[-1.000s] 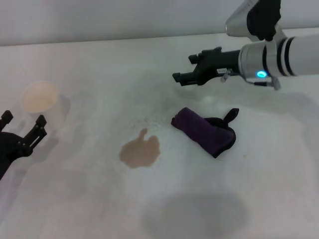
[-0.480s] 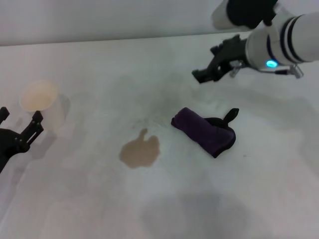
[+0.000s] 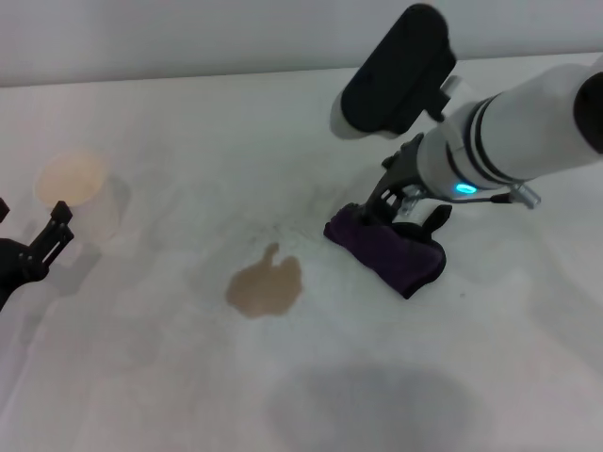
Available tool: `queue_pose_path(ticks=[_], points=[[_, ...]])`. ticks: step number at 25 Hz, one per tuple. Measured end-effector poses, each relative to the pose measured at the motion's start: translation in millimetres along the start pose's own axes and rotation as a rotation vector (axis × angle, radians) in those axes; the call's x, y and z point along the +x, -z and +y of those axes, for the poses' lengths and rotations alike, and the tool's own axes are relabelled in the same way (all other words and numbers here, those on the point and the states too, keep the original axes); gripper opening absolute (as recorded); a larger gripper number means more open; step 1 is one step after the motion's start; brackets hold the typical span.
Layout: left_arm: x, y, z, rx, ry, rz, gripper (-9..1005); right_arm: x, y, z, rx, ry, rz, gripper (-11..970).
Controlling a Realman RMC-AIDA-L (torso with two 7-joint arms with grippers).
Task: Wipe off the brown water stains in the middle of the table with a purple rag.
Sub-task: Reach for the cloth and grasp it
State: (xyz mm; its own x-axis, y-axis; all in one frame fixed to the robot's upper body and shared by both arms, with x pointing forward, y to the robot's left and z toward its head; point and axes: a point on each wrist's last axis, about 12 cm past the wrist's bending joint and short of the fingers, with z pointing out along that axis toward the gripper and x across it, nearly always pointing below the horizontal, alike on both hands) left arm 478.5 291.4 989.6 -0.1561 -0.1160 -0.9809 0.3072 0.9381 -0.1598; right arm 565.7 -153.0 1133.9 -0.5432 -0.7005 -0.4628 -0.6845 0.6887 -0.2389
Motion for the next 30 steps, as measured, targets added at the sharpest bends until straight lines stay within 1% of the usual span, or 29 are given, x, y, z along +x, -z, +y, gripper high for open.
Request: queue_pose_path(ticks=[6,14,22,27,30], points=[[-1,0,0.1,0.001,0.000,-0.002,884,5,1,8.1,-0.036,-0.045,0.056,750],[-1,0,0.4,0.001,-0.001,-0.002,884,16,-8,6.5,-0.041,-0.072,0.108,696],[-1,0,0.7,0.002,-0.002,-0.001,884,21,-15,5.5,-0.044,-0.084,0.130,641],[-1,-1,-0.1,0.005,-0.002,-0.001,884,20,-17,8.0,-0.069,-0.091,0.130,503],[0,-1,-0.3,0.005,-0.001,0.000,884,20,-18,8.9,-0.078,-0.096,0.128,451]])
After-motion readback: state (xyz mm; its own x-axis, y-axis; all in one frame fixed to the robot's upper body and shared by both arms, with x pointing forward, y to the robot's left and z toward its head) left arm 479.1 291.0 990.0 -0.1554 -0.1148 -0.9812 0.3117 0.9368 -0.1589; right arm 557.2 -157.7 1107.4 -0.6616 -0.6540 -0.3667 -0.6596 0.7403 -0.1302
